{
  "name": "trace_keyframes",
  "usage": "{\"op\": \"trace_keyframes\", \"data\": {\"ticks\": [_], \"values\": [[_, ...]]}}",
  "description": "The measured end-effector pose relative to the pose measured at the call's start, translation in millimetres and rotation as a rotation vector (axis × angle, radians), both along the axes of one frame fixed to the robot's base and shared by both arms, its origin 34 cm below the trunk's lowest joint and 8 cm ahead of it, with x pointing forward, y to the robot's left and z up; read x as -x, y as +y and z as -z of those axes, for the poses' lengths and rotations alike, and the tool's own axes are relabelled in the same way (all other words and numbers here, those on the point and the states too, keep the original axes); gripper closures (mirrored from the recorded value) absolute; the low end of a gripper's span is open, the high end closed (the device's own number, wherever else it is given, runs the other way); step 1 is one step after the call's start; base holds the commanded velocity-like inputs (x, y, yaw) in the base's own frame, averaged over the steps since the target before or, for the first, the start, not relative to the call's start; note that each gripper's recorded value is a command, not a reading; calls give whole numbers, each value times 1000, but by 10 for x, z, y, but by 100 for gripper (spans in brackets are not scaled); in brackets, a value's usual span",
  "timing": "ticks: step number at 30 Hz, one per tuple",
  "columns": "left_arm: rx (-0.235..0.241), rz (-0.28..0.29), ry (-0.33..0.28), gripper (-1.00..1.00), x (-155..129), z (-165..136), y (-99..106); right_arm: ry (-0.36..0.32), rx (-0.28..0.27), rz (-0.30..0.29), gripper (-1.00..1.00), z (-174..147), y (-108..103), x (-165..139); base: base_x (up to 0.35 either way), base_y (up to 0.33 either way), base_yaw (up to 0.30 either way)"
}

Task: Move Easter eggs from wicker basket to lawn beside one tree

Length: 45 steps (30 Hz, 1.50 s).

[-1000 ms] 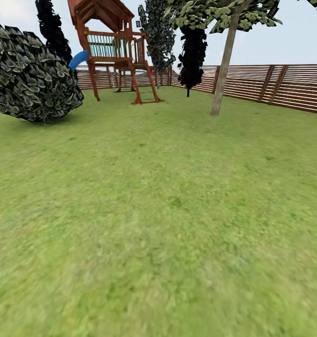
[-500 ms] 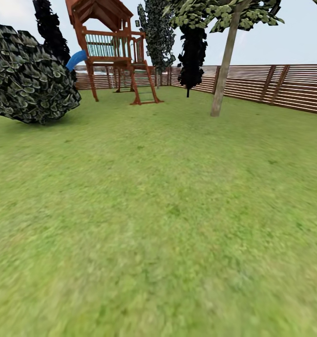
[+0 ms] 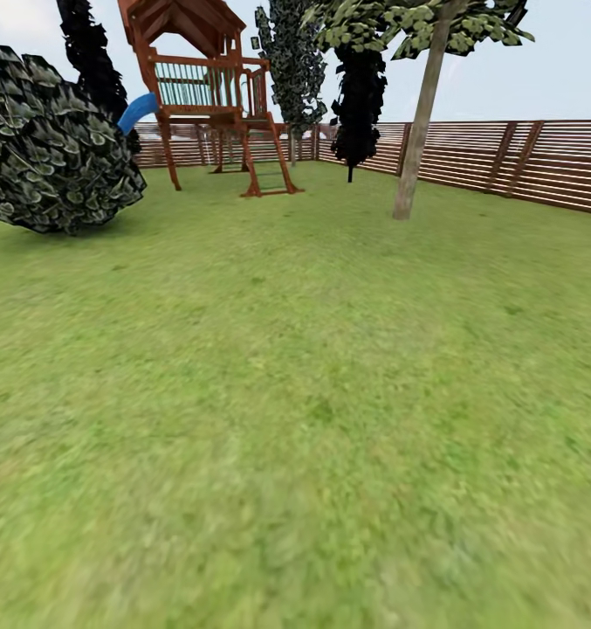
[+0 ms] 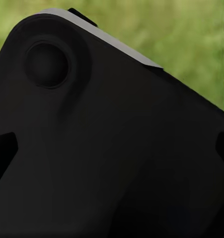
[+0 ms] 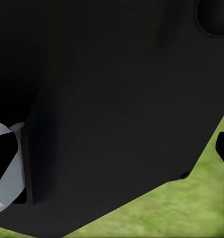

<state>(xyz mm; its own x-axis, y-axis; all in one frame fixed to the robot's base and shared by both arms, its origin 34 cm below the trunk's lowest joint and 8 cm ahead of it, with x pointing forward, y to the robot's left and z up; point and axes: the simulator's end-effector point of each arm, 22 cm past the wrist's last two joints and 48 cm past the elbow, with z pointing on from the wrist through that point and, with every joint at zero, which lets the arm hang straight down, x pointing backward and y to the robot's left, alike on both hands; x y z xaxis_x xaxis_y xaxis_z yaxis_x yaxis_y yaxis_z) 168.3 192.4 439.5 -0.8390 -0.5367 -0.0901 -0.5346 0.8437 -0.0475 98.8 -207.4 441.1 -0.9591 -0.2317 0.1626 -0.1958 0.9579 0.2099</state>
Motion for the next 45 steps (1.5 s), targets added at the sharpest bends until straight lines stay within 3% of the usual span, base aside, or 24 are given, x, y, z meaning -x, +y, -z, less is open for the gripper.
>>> {"op": "trace_keyframes", "data": {"ticks": [45], "values": [[0, 0, 0, -100, 0, 0, 0, 0, 0, 0, -100, 0, -1, 0, 343, -89, 0]]}}
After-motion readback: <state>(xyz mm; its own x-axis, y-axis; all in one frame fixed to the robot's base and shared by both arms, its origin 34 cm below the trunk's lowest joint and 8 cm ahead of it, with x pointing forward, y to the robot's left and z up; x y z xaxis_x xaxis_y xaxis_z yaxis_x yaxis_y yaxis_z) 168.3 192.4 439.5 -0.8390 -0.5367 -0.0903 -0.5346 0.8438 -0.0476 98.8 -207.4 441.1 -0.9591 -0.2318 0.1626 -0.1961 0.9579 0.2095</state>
